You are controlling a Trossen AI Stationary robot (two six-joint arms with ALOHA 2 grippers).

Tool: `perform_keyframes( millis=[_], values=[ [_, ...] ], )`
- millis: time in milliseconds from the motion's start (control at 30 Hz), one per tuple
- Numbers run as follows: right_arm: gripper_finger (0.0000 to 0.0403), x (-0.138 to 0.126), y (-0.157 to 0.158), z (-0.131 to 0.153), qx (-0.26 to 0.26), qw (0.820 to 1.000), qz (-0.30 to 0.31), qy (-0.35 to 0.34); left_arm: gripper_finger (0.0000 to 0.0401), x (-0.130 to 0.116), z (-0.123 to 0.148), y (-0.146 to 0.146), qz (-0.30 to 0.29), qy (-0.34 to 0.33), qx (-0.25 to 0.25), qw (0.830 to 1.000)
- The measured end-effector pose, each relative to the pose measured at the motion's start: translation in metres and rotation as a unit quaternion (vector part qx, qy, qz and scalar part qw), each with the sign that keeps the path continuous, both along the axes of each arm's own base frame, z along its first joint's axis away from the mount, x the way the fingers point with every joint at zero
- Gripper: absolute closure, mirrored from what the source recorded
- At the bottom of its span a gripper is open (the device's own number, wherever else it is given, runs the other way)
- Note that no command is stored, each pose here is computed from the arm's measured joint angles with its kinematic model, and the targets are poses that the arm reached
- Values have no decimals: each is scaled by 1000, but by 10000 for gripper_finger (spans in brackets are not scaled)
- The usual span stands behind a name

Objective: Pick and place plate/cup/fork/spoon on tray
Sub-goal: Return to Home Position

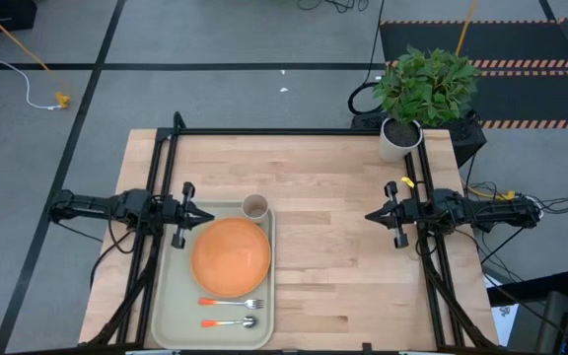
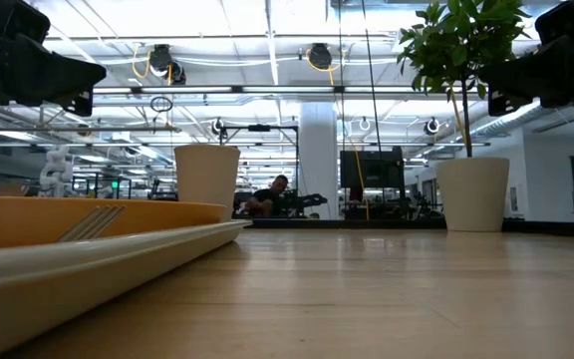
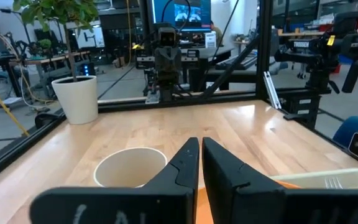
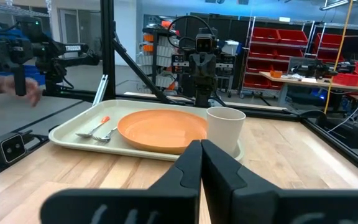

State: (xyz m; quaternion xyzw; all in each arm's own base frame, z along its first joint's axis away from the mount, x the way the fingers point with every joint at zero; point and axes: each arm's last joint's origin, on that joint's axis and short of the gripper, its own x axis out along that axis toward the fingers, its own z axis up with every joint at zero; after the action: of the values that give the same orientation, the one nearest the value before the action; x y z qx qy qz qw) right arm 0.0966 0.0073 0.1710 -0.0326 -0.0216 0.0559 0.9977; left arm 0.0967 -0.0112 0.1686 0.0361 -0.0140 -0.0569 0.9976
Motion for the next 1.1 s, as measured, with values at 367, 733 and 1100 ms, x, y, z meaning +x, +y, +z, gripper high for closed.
perform_keyframes(
  millis=[367, 733, 1100],
  values=[
    [403, 0, 0, 0, 0, 1000, 0, 0, 395, 0, 0, 0, 0, 0, 0, 1000],
    [403, 0, 0, 0, 0, 1000, 0, 0, 371, 0, 0, 0, 0, 0, 0, 1000],
    [403, 0, 0, 0, 0, 1000, 0, 0, 368, 0, 0, 0, 0, 0, 0, 1000]
  ],
)
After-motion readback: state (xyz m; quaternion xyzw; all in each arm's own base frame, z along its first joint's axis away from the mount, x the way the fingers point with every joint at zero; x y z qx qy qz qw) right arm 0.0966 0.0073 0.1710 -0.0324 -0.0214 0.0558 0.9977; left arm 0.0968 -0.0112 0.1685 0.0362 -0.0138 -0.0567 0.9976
